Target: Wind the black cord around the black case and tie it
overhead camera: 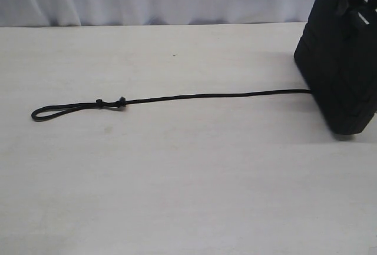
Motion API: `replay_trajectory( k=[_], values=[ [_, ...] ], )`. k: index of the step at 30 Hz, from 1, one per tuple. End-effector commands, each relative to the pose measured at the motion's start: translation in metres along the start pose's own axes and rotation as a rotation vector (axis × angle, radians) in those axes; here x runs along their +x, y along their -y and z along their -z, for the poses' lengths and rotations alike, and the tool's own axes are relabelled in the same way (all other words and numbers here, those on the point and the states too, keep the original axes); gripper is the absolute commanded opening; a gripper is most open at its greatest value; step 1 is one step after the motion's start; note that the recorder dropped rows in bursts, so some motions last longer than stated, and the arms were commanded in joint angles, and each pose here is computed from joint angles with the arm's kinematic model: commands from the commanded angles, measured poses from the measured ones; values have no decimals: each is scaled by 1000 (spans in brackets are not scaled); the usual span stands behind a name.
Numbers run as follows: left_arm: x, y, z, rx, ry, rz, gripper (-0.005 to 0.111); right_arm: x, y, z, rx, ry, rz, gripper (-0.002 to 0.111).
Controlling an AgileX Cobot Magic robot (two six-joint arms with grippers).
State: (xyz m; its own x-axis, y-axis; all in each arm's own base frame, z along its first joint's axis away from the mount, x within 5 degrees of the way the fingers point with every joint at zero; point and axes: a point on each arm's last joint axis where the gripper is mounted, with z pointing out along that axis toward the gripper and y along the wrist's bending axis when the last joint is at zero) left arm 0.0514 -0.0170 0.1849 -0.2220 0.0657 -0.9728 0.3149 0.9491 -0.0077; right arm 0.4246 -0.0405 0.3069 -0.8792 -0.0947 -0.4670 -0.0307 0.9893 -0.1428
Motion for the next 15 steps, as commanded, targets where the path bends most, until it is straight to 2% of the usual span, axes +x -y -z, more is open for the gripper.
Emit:
replay_trajectory(
  k=[1,15],
  values=[
    [0,0,0,-1,12,8,0,-4,3,6,17,43,2,55],
    [0,0,0,-1,12,8,0,-6,2,5,8,58,-4,55]
  ],
)
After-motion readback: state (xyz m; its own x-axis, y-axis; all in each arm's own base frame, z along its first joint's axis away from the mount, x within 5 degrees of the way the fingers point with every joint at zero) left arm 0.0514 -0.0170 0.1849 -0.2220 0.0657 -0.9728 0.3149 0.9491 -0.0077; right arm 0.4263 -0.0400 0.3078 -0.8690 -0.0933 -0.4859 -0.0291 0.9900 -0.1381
